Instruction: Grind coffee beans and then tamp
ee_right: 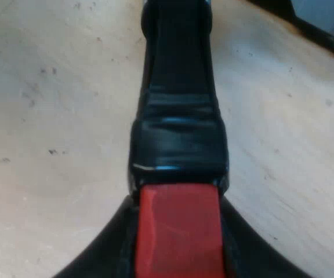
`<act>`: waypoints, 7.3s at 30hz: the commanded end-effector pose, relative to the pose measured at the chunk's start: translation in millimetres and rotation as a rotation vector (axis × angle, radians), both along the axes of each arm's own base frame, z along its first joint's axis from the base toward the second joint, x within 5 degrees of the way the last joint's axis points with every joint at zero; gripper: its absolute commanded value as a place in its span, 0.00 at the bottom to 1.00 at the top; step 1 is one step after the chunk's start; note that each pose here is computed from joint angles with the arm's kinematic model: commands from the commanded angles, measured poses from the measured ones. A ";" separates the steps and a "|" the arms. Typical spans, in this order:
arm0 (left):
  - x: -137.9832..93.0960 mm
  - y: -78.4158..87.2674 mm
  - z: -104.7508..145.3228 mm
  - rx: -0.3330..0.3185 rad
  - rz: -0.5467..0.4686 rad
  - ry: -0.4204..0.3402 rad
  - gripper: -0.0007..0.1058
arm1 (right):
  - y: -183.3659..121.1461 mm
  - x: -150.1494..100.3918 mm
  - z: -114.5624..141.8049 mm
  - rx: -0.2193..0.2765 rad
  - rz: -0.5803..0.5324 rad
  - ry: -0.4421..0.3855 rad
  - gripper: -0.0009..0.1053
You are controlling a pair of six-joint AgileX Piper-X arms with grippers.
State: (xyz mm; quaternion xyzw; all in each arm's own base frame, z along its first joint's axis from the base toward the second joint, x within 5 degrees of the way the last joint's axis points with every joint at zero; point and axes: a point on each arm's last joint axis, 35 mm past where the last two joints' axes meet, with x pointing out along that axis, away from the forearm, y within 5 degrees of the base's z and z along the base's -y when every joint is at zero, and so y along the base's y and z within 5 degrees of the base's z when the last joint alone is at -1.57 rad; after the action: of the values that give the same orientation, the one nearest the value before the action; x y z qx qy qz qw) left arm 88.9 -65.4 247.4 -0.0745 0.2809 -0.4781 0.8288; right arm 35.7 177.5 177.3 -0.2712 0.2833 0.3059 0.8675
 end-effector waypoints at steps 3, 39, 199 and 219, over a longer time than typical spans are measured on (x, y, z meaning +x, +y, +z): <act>6.9 -4.2 -4.9 0.028 -0.002 0.060 0.79 | -3.7 2.8 -7.7 0.041 -0.017 -0.014 0.01; 27.7 -23.3 -35.5 0.203 -0.021 0.174 0.79 | 13.0 12.5 -51.0 -0.047 0.065 0.205 0.65; 103.1 -120.6 14.3 0.511 0.006 0.284 0.01 | -2.8 14.7 -23.2 0.146 0.186 -0.212 0.66; 120.7 -137.3 -28.4 0.577 -0.020 0.367 0.01 | -2.8 14.7 -23.2 0.146 0.186 -0.212 0.66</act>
State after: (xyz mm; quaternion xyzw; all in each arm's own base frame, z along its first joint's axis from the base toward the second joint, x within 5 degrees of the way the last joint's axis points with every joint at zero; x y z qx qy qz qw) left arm 209.1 -200.6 215.7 0.0865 0.5552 -0.3608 0.7444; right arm 50.6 174.6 151.9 -0.2678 0.1457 0.3725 0.8765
